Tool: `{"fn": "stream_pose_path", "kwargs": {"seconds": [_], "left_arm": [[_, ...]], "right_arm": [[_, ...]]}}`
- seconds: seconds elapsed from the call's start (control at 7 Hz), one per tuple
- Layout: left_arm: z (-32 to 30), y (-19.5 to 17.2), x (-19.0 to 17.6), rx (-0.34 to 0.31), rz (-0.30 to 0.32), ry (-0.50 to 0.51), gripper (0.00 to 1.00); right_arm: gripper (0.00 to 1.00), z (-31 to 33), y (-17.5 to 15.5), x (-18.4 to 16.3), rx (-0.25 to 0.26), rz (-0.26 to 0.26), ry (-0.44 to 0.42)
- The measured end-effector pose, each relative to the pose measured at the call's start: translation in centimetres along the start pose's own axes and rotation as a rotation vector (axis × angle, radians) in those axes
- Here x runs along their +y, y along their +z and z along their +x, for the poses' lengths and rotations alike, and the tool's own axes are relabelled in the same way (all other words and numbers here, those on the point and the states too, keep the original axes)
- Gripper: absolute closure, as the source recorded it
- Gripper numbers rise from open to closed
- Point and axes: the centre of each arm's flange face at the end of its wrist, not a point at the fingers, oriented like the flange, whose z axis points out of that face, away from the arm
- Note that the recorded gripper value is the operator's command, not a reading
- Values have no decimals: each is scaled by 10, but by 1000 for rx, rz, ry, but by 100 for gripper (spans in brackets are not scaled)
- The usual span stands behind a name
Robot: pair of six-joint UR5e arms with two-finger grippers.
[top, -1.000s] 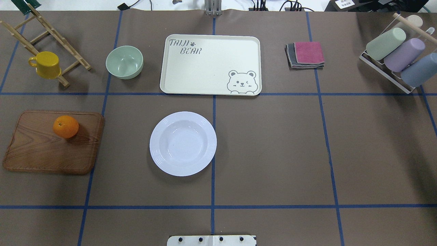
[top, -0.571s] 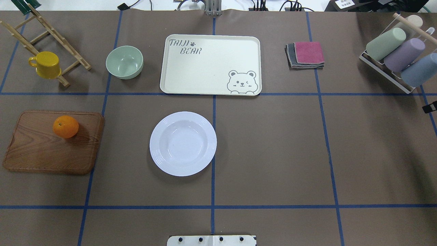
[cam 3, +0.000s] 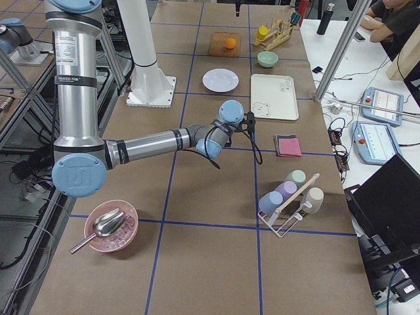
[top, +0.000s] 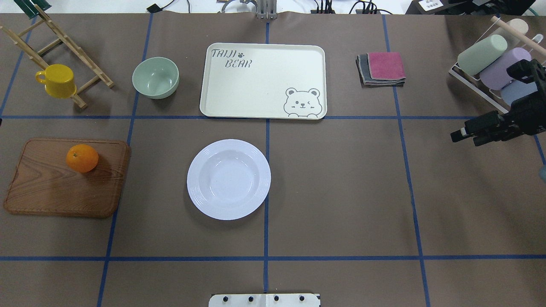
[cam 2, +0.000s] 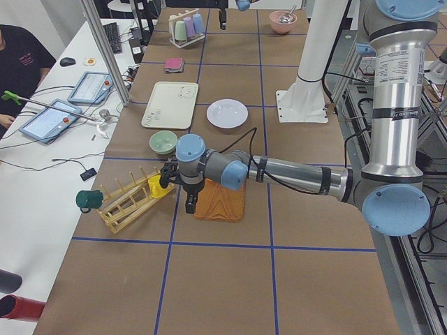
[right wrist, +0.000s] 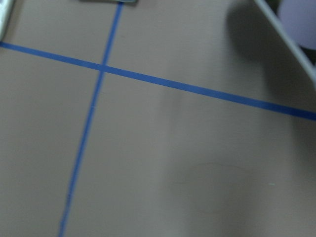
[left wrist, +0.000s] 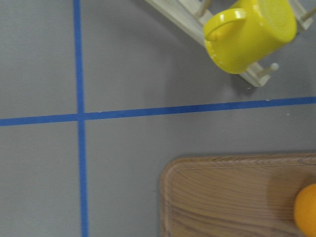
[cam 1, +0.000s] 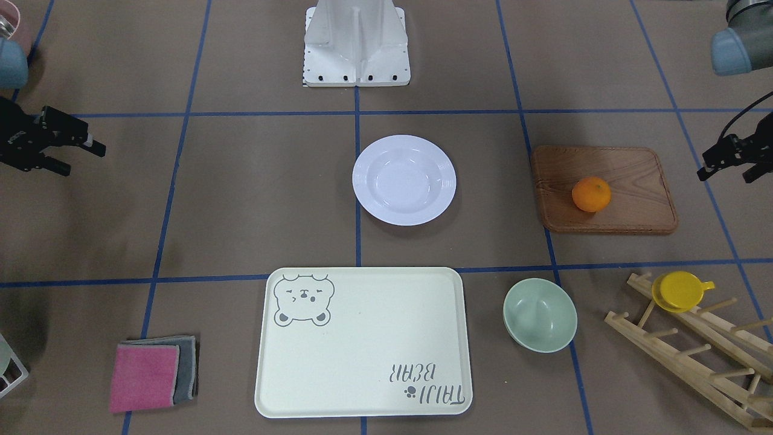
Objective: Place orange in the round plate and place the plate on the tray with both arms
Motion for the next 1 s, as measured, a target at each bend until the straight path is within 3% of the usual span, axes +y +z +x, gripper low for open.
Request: {"fn": "stream_pose_path", "kwargs": {"seconds": [0.29, 0.57, 0.71, 1.0], "left_arm": [[42, 18, 3, 31, -9, -54, 4], [80, 31, 1, 22, 1, -63, 4], [106, 41, 1, 16, 6, -72, 4], [147, 62, 7, 9, 1, -90, 4]], "right_arm": [[0, -42, 23, 13, -141, 62, 172], [0, -96, 77, 38, -318, 105, 310], [0, -114, 96, 49, -365, 96, 339], [0, -130, 116, 60, -398, 87, 352]]}}
